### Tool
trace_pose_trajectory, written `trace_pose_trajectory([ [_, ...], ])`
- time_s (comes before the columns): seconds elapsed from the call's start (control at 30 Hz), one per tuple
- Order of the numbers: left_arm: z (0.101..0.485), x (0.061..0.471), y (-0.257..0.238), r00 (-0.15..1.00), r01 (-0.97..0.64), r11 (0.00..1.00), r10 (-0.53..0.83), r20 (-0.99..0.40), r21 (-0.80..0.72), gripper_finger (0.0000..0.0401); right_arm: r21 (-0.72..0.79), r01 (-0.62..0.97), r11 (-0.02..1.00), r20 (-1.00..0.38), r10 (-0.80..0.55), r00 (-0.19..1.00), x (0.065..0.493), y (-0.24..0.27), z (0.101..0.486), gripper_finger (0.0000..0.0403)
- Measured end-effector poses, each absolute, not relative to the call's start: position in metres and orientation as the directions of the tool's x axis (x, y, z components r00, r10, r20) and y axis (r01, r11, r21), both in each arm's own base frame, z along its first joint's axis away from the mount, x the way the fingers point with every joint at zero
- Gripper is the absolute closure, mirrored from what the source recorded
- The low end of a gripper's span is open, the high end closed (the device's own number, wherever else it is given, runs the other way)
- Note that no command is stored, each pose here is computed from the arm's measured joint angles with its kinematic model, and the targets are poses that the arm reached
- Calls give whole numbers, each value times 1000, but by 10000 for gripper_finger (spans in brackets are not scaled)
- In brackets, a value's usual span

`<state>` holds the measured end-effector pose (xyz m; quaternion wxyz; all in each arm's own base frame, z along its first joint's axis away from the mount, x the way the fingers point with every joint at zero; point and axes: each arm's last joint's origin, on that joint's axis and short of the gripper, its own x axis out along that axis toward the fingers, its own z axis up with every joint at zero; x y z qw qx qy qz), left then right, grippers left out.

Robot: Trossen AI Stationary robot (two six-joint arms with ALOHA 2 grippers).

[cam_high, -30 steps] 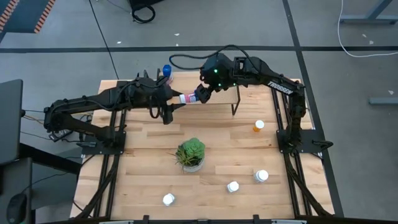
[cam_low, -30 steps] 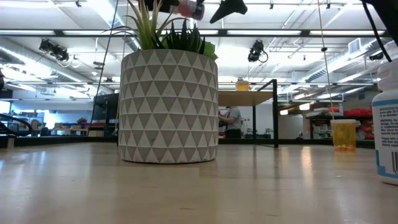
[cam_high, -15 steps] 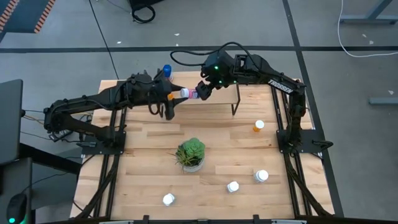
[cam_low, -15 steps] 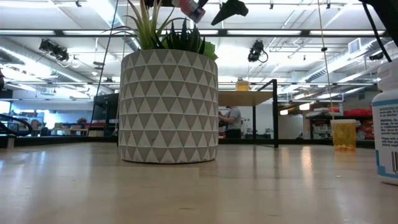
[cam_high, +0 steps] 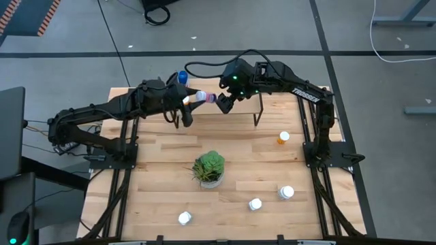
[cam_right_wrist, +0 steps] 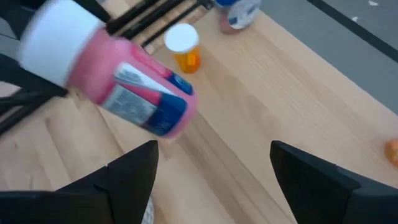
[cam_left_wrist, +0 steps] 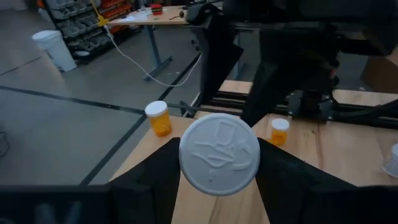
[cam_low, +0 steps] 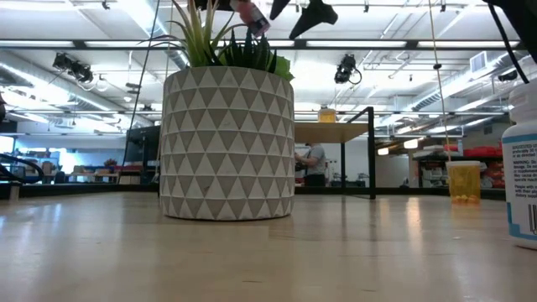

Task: Pick and place medicine bottles onto shelf by color
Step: Put the pink pill bottle on the shelf

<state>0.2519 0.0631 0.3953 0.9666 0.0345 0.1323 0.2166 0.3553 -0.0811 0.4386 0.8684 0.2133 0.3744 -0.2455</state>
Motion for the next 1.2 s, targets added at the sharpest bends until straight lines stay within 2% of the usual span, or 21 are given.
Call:
trace_pose_trajectory([
  [0.23, 399, 251, 70, 866, -441, 890, 456, -206, 115, 208, 174, 605, 777, -746, -297, 597, 354, -81, 440, 86],
  [0.47, 399, 253, 63, 891, -398, 914, 405, -205, 79, 217, 139, 661, 737, -733, -373, 569, 352, -91, 441, 86],
  [0.73, 399, 254, 60, 898, -383, 921, 391, -201, 76, 206, 144, 666, 732, -716, -387, 581, 357, -92, 440, 86],
  [1.0, 400, 254, 60, 899, -384, 920, 391, -196, 74, 217, 160, 658, 736, -714, -374, 592, 358, -89, 440, 86],
  [1.2, 401, 254, 60, 900, -386, 919, 393, -187, 74, 205, 167, 654, 738, -712, -369, 598, 358, -89, 441, 86],
])
